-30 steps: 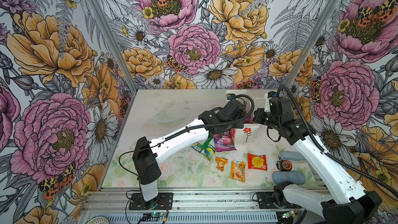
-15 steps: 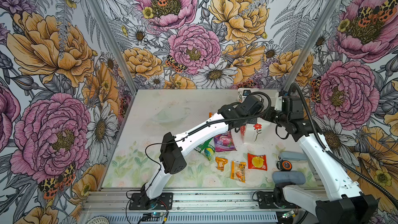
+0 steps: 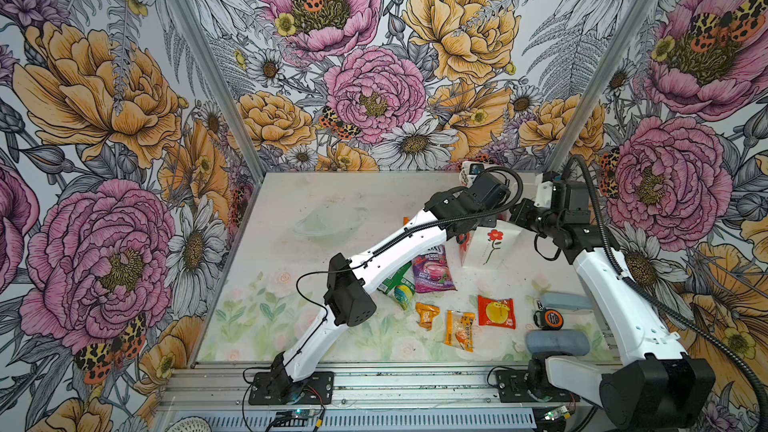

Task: Place the snacks into the paper bag
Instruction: 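Withdraw the left gripper from the paper bag toward the snacks on the table, then lower the left gripper onto the purple Fox's Berries candy bag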

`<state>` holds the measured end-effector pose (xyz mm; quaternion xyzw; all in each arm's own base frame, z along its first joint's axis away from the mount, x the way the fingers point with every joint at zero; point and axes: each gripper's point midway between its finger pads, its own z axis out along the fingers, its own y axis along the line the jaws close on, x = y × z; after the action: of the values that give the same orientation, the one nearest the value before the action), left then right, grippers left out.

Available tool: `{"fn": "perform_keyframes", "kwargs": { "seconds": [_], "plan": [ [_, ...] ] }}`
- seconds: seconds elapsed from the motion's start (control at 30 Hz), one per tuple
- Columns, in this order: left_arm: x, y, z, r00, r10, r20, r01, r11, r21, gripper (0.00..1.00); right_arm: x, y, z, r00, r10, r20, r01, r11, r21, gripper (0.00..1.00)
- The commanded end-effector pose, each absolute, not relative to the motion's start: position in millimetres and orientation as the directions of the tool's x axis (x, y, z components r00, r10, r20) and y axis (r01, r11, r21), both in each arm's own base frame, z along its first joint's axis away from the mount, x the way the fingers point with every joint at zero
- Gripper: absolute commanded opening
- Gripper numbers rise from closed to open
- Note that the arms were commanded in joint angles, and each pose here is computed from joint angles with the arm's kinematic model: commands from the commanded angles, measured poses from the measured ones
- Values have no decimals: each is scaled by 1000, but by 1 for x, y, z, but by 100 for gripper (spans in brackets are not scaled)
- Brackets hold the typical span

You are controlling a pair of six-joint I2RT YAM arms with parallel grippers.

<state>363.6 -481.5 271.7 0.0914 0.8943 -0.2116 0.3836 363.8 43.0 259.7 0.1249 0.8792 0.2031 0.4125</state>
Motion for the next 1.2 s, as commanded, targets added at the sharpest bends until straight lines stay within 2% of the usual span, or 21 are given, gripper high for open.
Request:
{"fn": "perform_keyframes", "kwargs": {
  "seconds": [0.0, 0.07, 0.23, 0.33, 0.63, 0.9, 1.03, 1.17],
  "plan": [
    [372, -480, 276, -677, 8, -736, 345, 886, -308, 0, 374, 48, 267, -593, 378, -711, -21, 876, 483, 0],
    [371, -479, 277, -680, 4, -733, 342, 886, -312, 6, 374, 45, 266, -583, 378, -719, -22, 877, 479, 0],
    [361, -485, 293, -685, 22, -729, 401, 846, -351, 34, 375, 38, 267, -572, 392, -720, -9, 875, 483, 0],
    [351, -487, 305, -693, 37, -720, 441, 812, -383, 46, 375, 36, 268, -569, 392, -723, -11, 875, 484, 0],
    [320, -463, 349, -630, 69, -773, 499, 799, -335, 76, 374, 29, 275, -553, 422, -719, 1, 863, 506, 0],
    [296, -437, 373, -545, 47, -837, 531, 792, -301, 84, 383, 26, 275, -588, 494, -641, 20, 801, 598, 0],
    [295, -390, 385, -481, -44, -875, 478, 824, -304, 85, 388, 24, 277, -613, 493, -618, 43, 801, 597, 0],
    [306, -330, 355, -509, -112, -853, 357, 875, -328, 85, 385, 15, 275, -633, 468, -616, 92, 836, 541, 0]
  ]
}}
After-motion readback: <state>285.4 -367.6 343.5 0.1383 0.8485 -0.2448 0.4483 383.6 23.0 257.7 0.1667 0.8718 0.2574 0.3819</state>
